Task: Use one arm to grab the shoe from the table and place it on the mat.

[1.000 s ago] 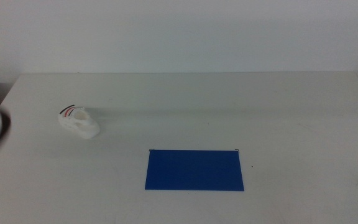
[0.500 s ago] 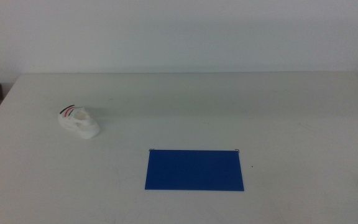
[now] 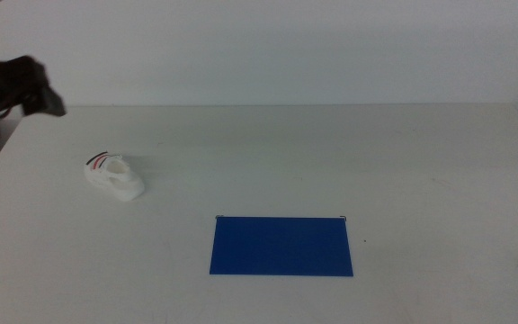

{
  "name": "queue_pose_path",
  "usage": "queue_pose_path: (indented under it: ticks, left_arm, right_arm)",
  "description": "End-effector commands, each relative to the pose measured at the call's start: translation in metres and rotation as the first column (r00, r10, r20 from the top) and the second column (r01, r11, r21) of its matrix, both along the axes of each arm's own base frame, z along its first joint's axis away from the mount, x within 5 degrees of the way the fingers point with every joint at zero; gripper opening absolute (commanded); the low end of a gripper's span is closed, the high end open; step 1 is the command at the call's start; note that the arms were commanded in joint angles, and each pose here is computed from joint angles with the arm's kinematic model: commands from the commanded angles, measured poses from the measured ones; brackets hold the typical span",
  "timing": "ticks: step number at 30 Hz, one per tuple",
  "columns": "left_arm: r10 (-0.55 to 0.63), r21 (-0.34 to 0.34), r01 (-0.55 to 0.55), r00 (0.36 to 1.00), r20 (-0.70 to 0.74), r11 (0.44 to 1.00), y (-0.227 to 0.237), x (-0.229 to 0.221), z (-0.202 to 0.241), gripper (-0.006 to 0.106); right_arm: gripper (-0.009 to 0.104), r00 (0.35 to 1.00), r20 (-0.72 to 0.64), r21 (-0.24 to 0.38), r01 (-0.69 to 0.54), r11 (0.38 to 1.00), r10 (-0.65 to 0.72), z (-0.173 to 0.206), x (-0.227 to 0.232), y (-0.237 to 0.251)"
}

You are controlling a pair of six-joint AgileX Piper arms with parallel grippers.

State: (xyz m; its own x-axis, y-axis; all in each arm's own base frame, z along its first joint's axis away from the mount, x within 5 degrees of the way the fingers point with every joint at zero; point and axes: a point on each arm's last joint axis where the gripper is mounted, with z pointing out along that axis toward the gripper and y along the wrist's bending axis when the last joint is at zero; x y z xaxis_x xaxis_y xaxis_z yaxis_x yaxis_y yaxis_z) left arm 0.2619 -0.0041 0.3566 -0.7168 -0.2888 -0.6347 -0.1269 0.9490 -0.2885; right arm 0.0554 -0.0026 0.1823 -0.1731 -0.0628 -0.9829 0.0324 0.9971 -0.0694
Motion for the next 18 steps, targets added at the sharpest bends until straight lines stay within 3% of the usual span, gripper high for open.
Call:
queue_pose_path:
  ticks: [1,9,18]
  left_arm:
    - [0.024,-0.086,-0.019,0.998,0.053,0.996,-0.004,0.018,0.015,0.094]
    - [0.182,-0.225,-0.204,0.976,-0.117,0.953,-0.002,0.086,-0.018,0.094]
    - [0.270,-0.222,-0.337,0.920,-0.284,0.915,0.002,0.148,-0.080,0.094]
  right_arm:
    - [0.078,0.998,0.063,-0.021,0.000,1.000,0.001,0.005,0.001,0.000]
    - [0.078,0.998,0.063,-0.021,0.000,1.000,0.001,0.005,0.001,0.000]
    - [0.078,0.998,0.063,-0.021,0.000,1.000,0.001,0.005,0.001,0.000]
